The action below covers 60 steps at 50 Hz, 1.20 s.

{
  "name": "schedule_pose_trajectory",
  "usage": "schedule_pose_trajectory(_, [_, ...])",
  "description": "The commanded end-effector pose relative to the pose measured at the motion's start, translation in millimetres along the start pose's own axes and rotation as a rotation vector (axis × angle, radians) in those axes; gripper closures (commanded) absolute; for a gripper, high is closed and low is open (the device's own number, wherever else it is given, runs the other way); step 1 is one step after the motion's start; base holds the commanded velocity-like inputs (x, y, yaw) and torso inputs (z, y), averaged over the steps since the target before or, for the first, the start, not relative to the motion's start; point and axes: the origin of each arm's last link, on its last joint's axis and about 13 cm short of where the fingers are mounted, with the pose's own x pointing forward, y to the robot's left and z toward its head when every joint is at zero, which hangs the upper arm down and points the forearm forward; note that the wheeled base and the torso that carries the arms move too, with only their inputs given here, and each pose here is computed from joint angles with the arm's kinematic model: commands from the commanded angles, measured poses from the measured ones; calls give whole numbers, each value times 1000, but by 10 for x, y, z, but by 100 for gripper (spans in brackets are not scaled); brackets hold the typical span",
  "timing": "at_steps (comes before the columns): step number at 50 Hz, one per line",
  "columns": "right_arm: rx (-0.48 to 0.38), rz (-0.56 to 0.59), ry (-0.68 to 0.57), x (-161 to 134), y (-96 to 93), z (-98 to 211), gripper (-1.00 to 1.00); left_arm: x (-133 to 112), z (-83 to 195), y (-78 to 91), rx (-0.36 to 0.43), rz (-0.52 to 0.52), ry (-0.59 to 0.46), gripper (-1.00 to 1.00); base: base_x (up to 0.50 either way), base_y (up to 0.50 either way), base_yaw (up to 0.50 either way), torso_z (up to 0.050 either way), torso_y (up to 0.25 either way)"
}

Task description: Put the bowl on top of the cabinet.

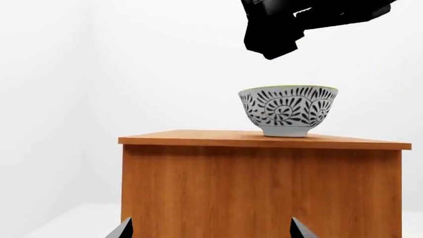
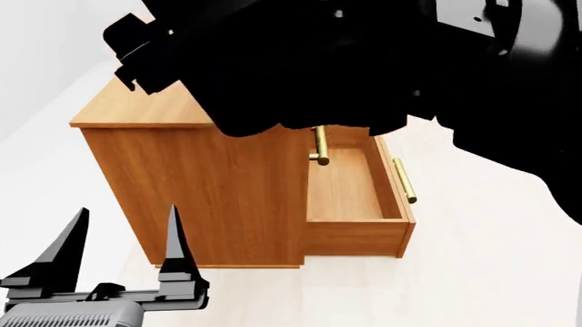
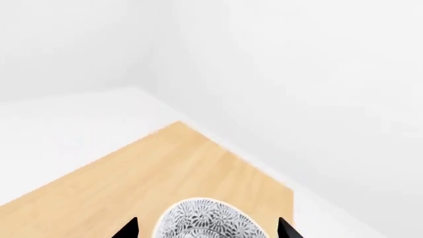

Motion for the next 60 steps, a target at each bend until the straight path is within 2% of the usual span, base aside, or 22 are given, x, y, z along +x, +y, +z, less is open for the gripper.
schedule_pose_trajectory(1, [37, -7, -48, -136, -98, 86, -100, 2, -6, -3, 0, 0, 1, -100, 0, 0, 0, 0, 0])
schedule_pose_trajectory(24, [155, -7, -152, -502, -367, 109, -100, 3, -2, -7, 3, 0, -1, -100, 0, 0, 0, 0, 0])
schedule_pose_trajectory(46, [224, -64, -185, -653, -590, -152, -100, -9, -21, -14, 6, -4, 1, -100, 0, 0, 0, 0, 0])
schedule_pose_trajectory(60, [259, -97, -232, -844, -666, -280, -100, -6, -19, -17, 6, -4, 2, -100, 0, 0, 0, 0, 0])
